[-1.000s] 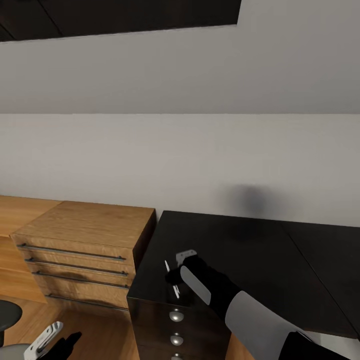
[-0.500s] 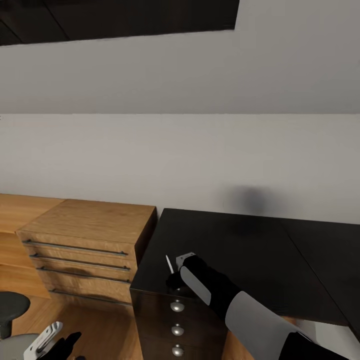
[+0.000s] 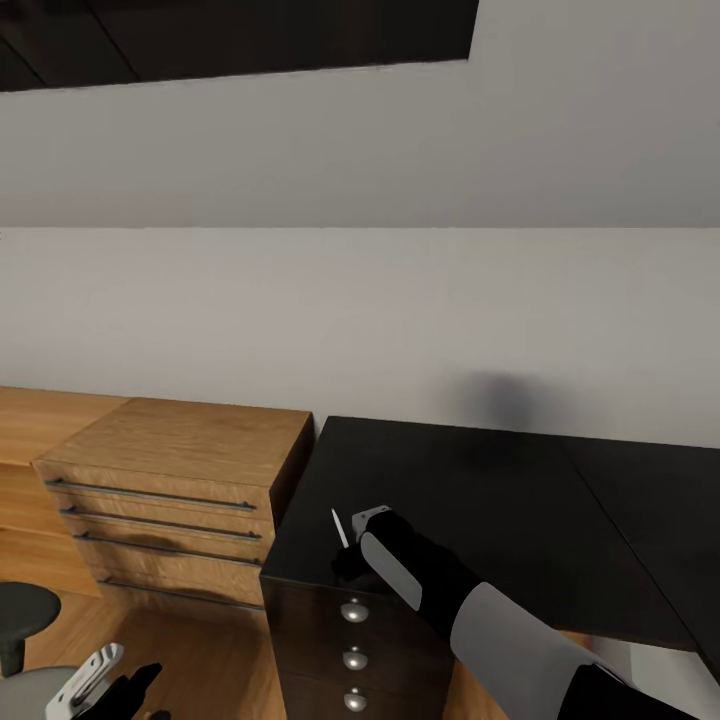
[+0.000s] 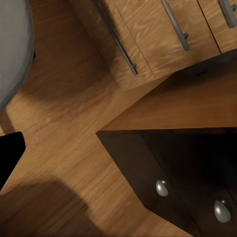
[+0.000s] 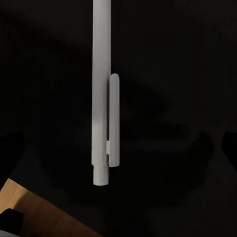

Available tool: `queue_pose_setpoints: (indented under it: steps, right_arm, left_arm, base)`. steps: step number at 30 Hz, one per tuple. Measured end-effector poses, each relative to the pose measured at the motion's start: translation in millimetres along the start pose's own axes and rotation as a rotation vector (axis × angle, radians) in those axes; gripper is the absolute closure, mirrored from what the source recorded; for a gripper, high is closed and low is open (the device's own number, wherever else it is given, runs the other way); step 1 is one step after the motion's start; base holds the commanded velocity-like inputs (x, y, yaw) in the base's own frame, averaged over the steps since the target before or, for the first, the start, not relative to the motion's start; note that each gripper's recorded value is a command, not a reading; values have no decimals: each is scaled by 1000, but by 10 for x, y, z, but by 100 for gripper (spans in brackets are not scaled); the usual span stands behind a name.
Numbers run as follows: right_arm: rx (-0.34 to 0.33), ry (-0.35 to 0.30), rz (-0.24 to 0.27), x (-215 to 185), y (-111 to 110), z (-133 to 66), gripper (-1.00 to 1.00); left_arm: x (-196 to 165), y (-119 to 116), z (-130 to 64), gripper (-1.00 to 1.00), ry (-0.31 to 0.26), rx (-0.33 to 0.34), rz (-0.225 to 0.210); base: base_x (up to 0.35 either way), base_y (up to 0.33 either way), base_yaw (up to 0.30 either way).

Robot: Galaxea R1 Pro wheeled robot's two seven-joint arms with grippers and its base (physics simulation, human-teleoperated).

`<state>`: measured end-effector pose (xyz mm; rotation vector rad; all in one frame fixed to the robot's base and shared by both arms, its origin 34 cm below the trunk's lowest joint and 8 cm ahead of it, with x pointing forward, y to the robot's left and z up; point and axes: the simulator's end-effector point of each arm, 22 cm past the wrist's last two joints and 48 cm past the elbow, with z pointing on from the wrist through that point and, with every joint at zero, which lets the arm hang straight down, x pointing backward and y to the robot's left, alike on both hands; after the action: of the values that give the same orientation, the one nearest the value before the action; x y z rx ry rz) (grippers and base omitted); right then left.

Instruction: In the bedroom, organize the workspace by keeping the computer under the desk, ensuring the monitor is on the desk, placing the keyboard on the desk next to the monitor, placing the mouse on the desk next to the keyboard, moving the folder from the swivel chair onto the desk next to the mouse, stacking the notebook on top of the folder with the pen on top of the notebook, and positioning the swivel chair next to the desk.

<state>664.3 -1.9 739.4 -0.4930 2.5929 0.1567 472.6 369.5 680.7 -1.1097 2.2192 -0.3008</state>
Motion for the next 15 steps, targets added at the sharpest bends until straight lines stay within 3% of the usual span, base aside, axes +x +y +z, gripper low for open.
queue_pose_setpoints:
  steps: [15]
  right_arm:
    - [0, 1, 1, 40, -1, 59, -100]
  left_arm:
    - [16, 44, 50, -100, -2, -1, -4]
  base:
    - [0, 0, 0]
